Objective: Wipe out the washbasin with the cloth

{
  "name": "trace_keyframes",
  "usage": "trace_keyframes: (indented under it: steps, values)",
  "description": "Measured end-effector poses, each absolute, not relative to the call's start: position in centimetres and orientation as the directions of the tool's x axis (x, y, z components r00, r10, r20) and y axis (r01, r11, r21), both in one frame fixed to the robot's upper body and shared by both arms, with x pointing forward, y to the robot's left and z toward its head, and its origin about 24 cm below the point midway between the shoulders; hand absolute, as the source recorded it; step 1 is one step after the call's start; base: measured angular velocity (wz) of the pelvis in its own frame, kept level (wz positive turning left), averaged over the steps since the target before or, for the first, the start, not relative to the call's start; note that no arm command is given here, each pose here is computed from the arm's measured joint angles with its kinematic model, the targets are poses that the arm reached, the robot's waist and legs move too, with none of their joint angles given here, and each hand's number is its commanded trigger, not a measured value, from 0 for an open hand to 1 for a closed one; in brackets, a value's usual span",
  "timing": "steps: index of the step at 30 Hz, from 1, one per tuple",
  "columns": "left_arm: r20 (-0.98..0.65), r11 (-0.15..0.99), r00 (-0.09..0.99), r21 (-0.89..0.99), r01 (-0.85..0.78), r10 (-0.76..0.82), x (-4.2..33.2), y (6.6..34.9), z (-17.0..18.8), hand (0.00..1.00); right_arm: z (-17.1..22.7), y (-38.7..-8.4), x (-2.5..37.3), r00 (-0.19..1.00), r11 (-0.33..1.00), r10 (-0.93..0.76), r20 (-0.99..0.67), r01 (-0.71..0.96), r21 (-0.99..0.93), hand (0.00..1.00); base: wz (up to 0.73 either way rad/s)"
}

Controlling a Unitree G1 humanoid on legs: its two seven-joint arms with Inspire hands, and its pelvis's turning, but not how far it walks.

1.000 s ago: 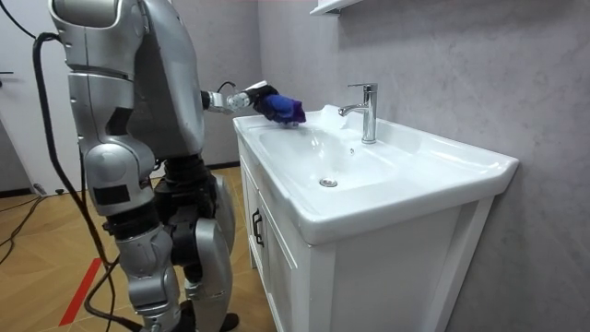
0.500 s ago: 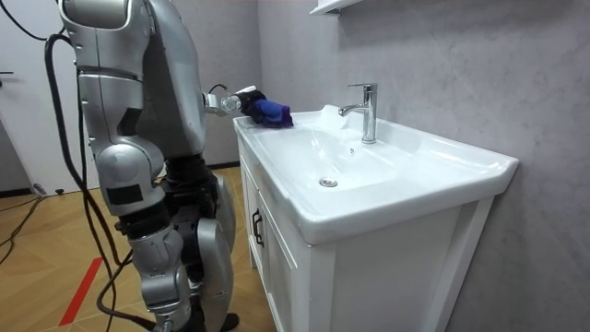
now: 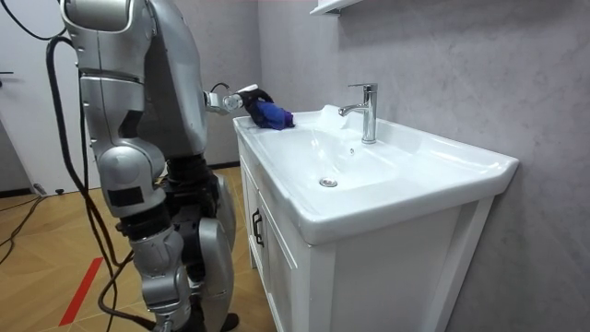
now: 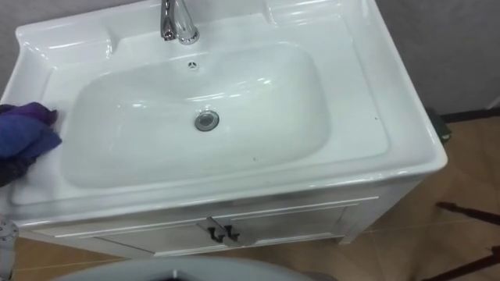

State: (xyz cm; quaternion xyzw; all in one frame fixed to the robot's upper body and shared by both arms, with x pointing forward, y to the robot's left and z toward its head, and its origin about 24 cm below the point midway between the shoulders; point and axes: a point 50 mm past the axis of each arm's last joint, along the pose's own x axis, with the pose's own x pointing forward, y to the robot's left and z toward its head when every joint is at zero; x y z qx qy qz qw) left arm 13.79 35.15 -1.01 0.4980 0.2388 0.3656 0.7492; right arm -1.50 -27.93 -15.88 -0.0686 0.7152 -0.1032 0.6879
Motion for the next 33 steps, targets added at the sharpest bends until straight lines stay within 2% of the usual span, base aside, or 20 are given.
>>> trace_keyframes:
  steps: [19,26,33]
  values:
    - [0.081,0.23,0.651,0.896,-0.379,0.755,15.2,34.5,0.8,0.0,-15.9,-28.0,-1.5,-0.045,0.967,-0.246,-0.968,0.055,-0.248,0.0,0.01]
    - [0.151,0.227,0.673,0.869,-0.44,0.724,16.2,33.9,2.8,0.0,-15.9,-28.0,-1.3,-0.039,0.965,-0.249,-0.968,0.071,-0.252,0.0,0.03]
    - [0.119,0.346,0.642,0.76,-0.55,0.758,16.9,33.8,3.4,0.0,-15.9,-28.0,-1.0,-0.033,0.96,-0.264,-0.964,0.089,-0.266,0.0,0.0]
